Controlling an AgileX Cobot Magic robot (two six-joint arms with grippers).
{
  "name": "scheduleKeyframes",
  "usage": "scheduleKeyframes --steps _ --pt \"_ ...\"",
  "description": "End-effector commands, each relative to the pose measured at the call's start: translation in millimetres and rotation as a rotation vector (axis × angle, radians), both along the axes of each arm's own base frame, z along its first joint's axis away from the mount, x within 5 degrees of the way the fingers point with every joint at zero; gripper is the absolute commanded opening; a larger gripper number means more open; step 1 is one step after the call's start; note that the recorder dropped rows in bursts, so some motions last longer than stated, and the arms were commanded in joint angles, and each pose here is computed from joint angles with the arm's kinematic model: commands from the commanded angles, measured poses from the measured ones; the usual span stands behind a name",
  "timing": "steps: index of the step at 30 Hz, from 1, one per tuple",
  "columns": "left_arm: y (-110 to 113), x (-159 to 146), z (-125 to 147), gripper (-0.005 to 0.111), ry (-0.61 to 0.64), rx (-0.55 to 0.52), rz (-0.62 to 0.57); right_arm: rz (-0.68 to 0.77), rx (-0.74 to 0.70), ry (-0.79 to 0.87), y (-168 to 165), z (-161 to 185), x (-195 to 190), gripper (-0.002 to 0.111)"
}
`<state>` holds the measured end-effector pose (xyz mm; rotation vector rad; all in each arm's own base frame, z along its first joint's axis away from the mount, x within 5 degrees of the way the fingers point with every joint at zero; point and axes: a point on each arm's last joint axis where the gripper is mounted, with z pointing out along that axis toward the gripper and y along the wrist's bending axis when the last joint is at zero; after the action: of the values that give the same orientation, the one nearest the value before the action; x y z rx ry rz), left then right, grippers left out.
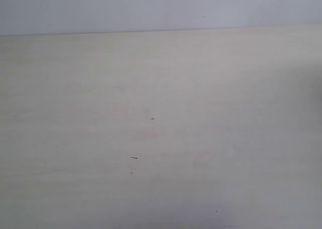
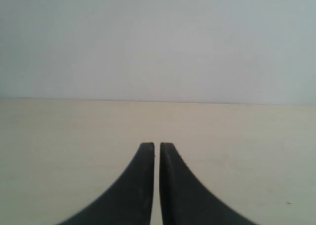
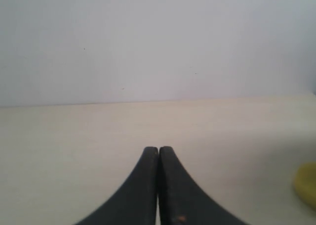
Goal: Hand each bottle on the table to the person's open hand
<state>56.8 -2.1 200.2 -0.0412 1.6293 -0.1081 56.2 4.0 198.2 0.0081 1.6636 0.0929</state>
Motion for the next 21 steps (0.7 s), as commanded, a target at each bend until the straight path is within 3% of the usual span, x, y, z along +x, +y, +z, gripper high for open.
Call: scheduleKeyframes --steps 1,21 --pt "7.1 -0.7 0.3 0.007 -0.006 -0.011 0.127 -0.046 0.006 0.001 -2.5 -1.3 -0.1 0.0" --pt "8.7 -0.8 0.3 0.007 -0.006 -0.011 0.155 -0.046 0.006 0.001 -2.5 -1.3 -0.1 0.0"
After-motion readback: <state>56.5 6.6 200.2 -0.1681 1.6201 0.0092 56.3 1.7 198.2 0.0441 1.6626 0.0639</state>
